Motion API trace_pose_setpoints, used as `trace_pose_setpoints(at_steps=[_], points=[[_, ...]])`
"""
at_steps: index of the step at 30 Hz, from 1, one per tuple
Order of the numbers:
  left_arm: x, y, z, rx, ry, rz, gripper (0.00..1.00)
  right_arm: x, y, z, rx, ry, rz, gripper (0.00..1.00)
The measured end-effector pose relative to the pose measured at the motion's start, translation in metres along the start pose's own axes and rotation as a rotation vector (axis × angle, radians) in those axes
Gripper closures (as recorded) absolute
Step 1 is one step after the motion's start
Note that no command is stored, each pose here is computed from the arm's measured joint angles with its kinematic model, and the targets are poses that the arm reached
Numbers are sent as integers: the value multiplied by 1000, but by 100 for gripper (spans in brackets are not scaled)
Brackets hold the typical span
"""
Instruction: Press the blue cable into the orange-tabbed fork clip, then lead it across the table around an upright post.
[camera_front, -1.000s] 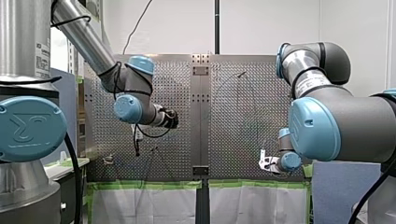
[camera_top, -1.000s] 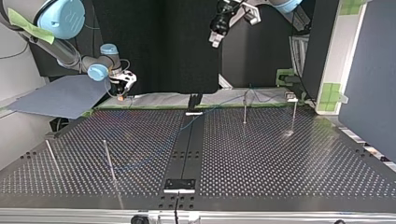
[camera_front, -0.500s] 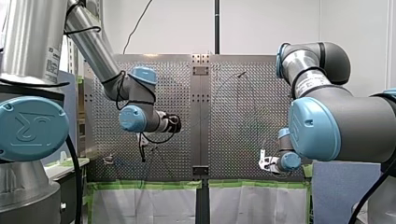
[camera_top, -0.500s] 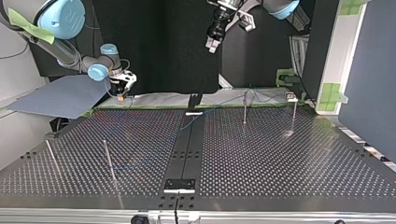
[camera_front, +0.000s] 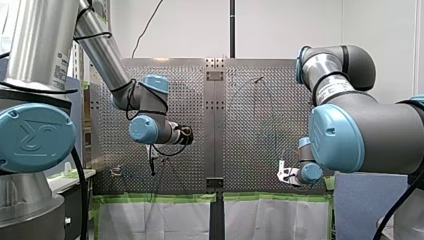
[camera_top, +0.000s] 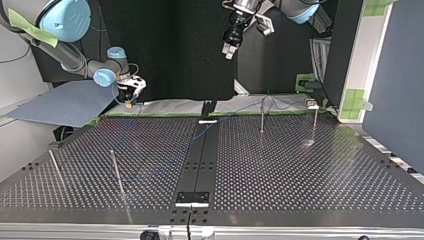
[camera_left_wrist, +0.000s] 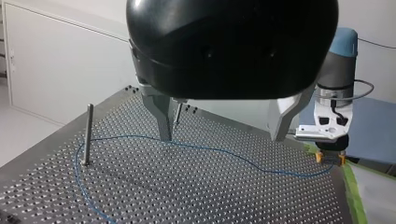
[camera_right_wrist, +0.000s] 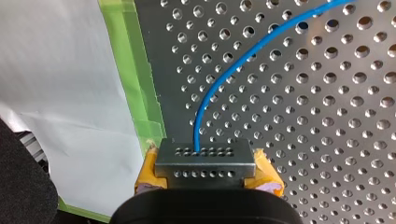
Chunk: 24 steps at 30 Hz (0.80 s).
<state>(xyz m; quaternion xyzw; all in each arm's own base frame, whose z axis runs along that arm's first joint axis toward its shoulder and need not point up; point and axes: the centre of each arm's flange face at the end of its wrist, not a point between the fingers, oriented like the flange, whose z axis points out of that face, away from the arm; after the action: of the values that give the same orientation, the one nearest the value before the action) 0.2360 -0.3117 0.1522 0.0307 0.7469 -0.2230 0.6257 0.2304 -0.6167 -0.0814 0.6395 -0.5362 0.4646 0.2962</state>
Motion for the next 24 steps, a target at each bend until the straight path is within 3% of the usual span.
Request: trace_pose_setpoints(at_steps=[24], points=[[0,1,0,-6,1,11,0,0,1,0,-2,3,-3,100]])
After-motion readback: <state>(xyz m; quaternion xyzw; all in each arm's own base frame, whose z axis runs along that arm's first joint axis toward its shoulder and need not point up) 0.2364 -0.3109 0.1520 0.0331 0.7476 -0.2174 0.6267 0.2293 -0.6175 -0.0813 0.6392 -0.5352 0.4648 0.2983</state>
